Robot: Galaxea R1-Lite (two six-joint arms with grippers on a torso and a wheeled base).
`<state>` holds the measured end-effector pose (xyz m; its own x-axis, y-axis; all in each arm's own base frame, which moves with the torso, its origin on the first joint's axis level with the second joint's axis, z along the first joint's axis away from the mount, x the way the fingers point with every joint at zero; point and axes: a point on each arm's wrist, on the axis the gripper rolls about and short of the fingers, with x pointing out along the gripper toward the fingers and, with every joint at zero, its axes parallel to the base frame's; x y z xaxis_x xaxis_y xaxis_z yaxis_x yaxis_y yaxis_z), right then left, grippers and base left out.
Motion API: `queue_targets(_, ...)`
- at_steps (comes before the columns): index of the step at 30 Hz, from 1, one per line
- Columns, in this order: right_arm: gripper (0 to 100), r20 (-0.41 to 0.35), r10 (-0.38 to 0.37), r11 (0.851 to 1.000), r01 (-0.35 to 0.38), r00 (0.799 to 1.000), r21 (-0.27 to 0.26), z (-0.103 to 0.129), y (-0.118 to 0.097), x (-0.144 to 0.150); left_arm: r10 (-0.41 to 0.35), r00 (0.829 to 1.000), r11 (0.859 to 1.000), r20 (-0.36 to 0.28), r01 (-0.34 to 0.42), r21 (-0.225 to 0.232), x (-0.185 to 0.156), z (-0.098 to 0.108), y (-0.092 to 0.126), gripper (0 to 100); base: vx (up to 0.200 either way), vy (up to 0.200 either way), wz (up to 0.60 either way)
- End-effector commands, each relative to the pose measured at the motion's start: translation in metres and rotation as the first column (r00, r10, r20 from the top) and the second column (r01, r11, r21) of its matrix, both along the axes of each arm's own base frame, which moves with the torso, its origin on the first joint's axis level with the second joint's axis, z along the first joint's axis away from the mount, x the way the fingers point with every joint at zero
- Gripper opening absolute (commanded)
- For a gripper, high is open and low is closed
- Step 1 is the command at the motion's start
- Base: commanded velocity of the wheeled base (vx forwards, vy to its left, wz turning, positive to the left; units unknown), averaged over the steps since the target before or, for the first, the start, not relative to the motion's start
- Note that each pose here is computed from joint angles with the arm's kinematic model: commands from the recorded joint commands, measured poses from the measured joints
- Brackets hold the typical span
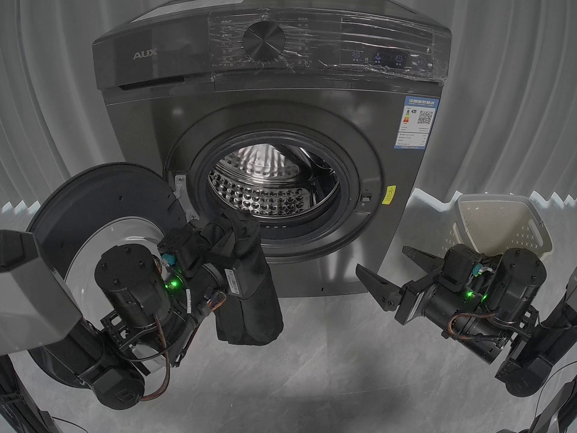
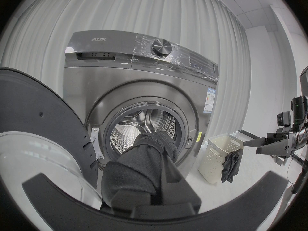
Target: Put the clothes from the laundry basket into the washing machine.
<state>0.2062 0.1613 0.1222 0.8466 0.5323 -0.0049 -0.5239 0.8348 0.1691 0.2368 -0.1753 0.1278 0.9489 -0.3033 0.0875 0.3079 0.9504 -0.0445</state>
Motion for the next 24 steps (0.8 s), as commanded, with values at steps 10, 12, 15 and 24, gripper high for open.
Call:
queue_targets(10, 100, -0.004, 0.003, 1.000, -0.003, 1.000, -0.004, -0.0015, 0.0010, 0.0000, -0.018, 1.000, 1.000, -0.010, 0.018, -0.017, -0.0003, -0.0022, -0.0052, 0, 0.040, 0.000, 0.00)
queue_targets(12, 100, -0.004, 0.003, 1.000, -0.003, 1.000, -0.004, -0.0015, 0.0010, 0.0000, -0.018, 1.000, 1.000, -0.012, 0.018, -0.018, -0.0002, -0.0026, -0.0053, 0, 0.200, 0.000, 0.00)
queue_targets(15, 100, -0.004, 0.003, 1.000, -0.003, 1.000, -0.004, -0.0015, 0.0010, 0.0000, -0.019, 1.000, 1.000, -0.015, 0.019, -0.014, 0.0010, -0.0043, -0.0062, 0, 0.133, 0.000, 0.00)
queue_targets(24, 100, -0.007, 0.008, 1.000, -0.008, 1.000, -0.006, -0.0022, 0.0022, -0.0011, -0.033, 0.999, 0.999, -0.033, 0.032, -0.018, 0.0007, -0.0097, -0.0113, 0, 0.000, 0.000, 0.00)
